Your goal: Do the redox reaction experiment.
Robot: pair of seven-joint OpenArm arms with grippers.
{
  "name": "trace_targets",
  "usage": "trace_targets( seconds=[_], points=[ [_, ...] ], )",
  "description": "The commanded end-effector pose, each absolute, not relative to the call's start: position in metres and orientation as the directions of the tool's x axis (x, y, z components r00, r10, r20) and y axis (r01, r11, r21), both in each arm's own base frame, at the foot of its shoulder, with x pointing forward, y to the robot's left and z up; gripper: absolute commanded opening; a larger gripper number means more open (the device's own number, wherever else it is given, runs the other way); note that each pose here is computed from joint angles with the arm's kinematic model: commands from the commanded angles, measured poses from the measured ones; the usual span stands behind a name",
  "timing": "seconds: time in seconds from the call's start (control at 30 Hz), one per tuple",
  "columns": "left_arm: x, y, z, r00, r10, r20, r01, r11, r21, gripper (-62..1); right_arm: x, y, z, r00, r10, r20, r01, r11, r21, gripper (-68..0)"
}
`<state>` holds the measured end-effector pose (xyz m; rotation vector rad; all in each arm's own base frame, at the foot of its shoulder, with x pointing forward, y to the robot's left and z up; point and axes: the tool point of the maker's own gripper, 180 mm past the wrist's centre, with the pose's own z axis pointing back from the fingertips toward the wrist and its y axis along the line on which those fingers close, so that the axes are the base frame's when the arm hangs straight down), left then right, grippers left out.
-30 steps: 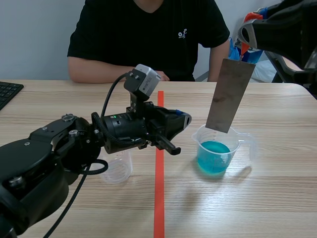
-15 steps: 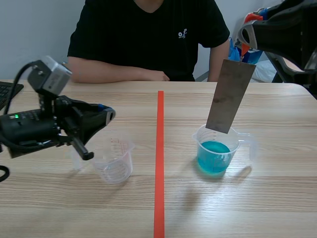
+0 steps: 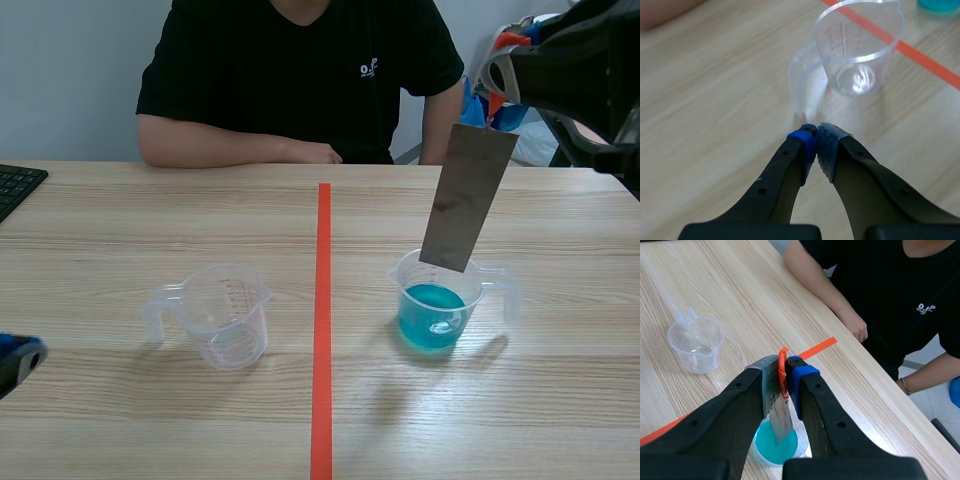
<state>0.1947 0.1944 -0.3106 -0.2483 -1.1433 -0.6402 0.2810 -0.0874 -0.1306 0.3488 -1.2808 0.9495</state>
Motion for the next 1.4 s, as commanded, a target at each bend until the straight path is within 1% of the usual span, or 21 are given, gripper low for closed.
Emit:
trace_targets(
  seconds=[0.0,0.07,0.23,0.37,0.5,0.6,0.73,1.07,1.37],
  points=[
    [0.187,0.197,-0.309,0.258,-0.329,0.908,0.578,0.806,0.127,-56.9,0.281,-0.085,-0.12,-0.048,0.391,0.919,-0.756,0.587,-0.289,-66.9],
    [0.171,0.205,-0.313,0.274,-0.352,0.895,0.569,0.81,0.144,-56.9,0.281,-0.084,-0.12,-0.048,0.385,0.922,-0.756,0.589,-0.285,-66.9],
    [0.142,0.216,-0.323,0.291,-0.419,0.86,0.546,0.811,0.21,-56.9,0.281,-0.083,-0.12,-0.047,0.377,0.925,-0.758,0.589,-0.279,-66.9],
    [0.12,0.215,-0.331,0.301,-0.461,0.835,0.557,0.796,0.239,-56.9,0.282,-0.084,-0.122,-0.03,0.347,0.937,-0.766,0.595,-0.245,-66.9],
    [0.104,0.211,-0.337,0.302,-0.501,0.811,0.568,0.778,0.269,-56.9,0.284,-0.083,-0.133,0.005,0.333,0.943,-0.782,0.589,-0.204,-66.9],
    [0.094,0.208,-0.343,0.316,-0.517,0.796,0.579,0.77,0.27,-56.9,0.284,-0.08,-0.144,0.036,0.322,0.946,-0.796,0.581,-0.168,-66.9],
    [0.085,0.207,-0.349,0.334,-0.535,0.776,0.585,0.763,0.274,-56.9,0.283,-0.074,-0.147,0.043,0.299,0.953,-0.808,0.572,-0.143,-66.8],
    [0.064,0.2,-0.357,0.362,-0.552,0.751,0.613,0.748,0.255,-56.9,0.281,-0.069,-0.15,0.044,0.298,0.954,-0.819,0.557,-0.136,-66.8],
    [0.06,0.2,-0.358,0.371,-0.554,0.746,0.611,0.75,0.253,-56.9,0.282,-0.071,-0.153,0.045,0.315,0.948,-0.814,0.561,-0.148,-66.8]
  ],
)
